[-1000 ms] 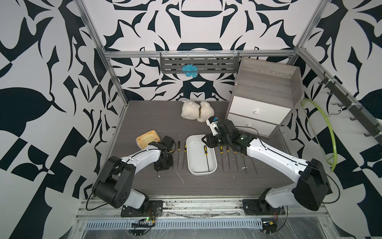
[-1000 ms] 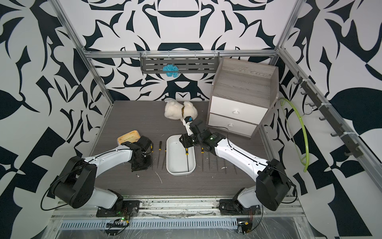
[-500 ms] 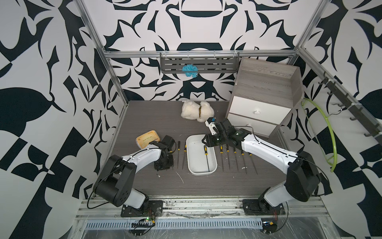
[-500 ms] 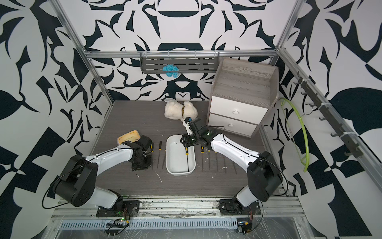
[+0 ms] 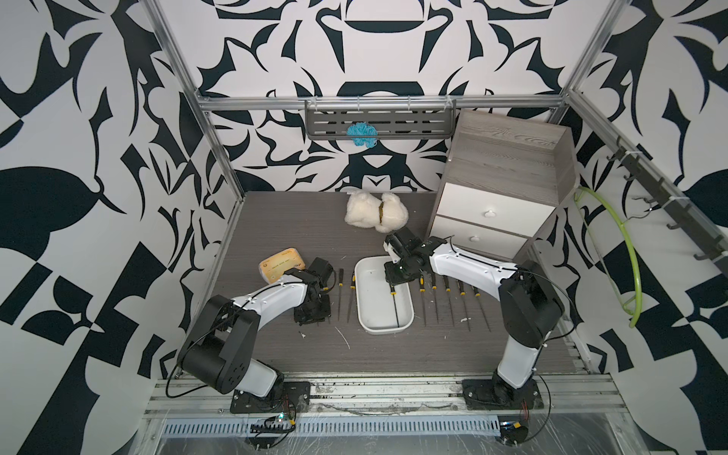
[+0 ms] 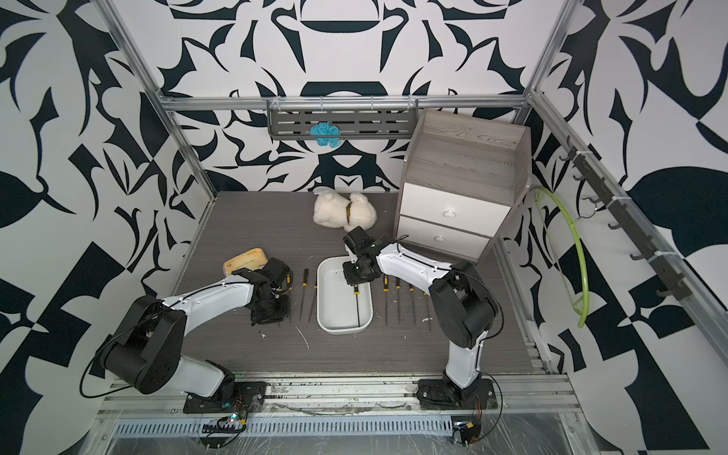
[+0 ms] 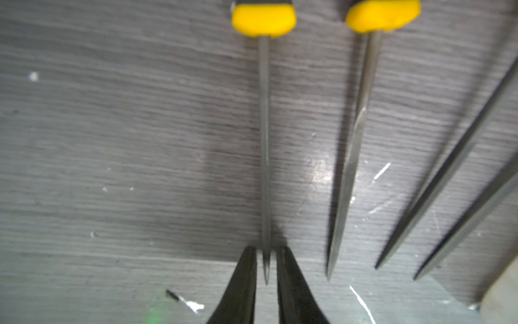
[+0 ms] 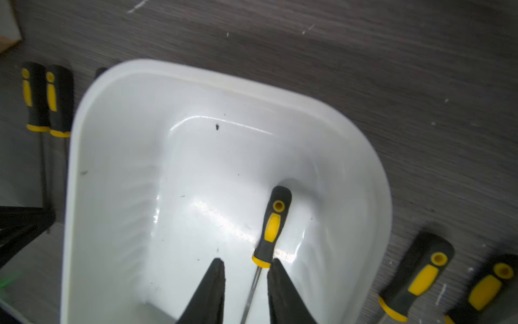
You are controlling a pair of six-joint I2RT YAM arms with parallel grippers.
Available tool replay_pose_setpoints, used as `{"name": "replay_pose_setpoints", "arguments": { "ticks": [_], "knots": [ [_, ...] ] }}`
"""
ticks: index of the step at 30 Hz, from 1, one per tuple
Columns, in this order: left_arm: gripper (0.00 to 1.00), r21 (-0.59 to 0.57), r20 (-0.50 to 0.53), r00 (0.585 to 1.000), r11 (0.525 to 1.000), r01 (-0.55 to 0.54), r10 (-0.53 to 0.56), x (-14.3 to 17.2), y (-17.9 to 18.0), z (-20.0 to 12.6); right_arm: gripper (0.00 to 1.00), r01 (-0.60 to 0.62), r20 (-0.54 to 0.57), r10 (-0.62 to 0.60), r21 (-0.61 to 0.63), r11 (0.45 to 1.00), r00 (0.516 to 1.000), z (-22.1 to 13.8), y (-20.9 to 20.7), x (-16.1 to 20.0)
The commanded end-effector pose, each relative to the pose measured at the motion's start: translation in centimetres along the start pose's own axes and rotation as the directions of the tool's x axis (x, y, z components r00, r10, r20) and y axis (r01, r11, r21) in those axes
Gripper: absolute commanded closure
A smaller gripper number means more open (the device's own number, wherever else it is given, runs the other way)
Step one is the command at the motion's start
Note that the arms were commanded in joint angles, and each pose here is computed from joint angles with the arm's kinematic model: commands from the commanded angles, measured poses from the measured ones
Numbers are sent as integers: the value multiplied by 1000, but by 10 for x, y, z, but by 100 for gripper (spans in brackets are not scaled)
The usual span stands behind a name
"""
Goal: Take the file tool out of the storage box
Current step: Place the file tool at the center of the board, then pick up the file tool from the storage box.
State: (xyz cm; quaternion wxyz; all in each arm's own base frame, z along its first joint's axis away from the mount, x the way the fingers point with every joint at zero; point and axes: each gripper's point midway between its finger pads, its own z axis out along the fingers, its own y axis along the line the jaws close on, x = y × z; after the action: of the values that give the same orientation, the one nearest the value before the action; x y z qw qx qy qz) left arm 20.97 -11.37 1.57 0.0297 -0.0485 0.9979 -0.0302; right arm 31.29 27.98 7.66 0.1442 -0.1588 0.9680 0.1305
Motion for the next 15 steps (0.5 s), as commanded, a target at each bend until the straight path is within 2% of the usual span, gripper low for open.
{"name": "replay_pose_setpoints", "arguments": {
  "ticks": [1, 3, 5, 11, 15],
  "knots": [
    [74, 10, 13, 1000, 1000, 3, -3, 2, 0, -9, 69, 51, 38, -56, 117, 992, 998, -14, -3, -12],
    [57, 27, 29, 1000, 1000, 4, -5, 2, -2, -14, 69, 84, 16, -88, 178, 980, 996, -10, -4, -11],
    [48, 51, 57, 998, 999, 2, -5, 2, -6, -23, 69, 102, 5, -106, 231, 967, 994, -6, -5, -11],
    [45, 101, 190, 981, 995, 18, -37, -5, -6, -63, 68, 105, -20, -105, 342, 934, 994, 4, -16, -9],
    [44, 310, 287, 957, 949, -58, -35, -17, -42, -89, 67, 101, -44, -92, 338, 936, 995, 16, -15, -7]
  ]
}}
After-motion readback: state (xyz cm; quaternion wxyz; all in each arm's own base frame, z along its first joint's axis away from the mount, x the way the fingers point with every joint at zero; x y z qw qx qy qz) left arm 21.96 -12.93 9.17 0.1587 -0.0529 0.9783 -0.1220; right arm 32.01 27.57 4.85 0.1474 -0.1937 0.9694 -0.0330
